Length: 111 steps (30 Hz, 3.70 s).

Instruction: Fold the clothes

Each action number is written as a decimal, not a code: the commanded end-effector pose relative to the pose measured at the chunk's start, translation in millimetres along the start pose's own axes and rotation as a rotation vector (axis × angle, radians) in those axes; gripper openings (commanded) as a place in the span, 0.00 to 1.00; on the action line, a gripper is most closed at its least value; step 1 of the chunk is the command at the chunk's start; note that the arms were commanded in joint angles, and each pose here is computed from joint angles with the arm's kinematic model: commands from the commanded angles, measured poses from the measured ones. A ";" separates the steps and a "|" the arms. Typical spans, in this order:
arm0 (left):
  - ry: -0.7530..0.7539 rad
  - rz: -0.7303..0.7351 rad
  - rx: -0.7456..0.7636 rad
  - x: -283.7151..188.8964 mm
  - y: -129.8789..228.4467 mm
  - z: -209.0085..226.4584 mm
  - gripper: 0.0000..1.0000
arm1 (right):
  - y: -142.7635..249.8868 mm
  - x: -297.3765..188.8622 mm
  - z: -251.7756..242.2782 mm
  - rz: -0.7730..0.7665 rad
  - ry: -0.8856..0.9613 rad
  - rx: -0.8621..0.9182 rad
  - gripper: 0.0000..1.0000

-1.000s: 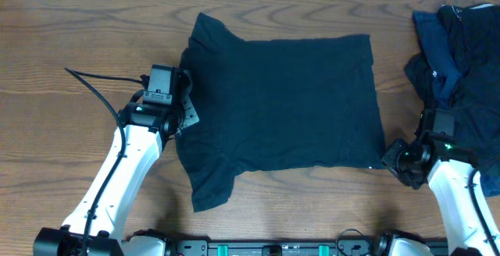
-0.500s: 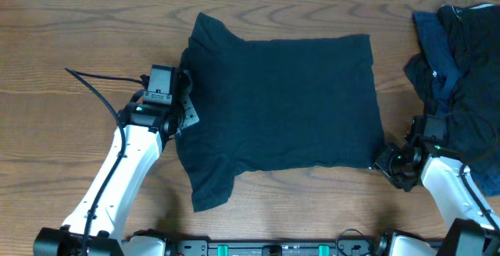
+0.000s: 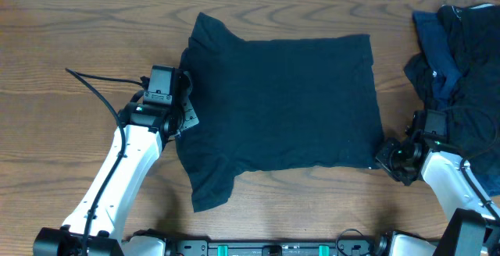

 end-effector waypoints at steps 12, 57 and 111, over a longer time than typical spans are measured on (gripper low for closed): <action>-0.097 0.086 0.070 -2.7 14.6 18.1 0.61 | 11.2 11.4 -8.3 0.054 0.029 0.014 0.01; -0.203 0.563 -0.012 31.9 155.0 69.2 0.68 | 10.2 11.4 -7.6 0.050 0.023 0.013 0.01; -0.242 0.596 0.052 -39.0 136.6 65.2 0.06 | 0.7 -69.6 0.1 -0.018 0.073 -0.024 0.01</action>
Point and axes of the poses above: each gripper's point midway between its finger pads, its own x axis out along the fingers, its own z axis along the line the jaws close on, y = z × x, the point moved 6 cm from there along -x, back along the fingers, and after that the axes turned 12 degrees about -x, right-handed, at the moved point
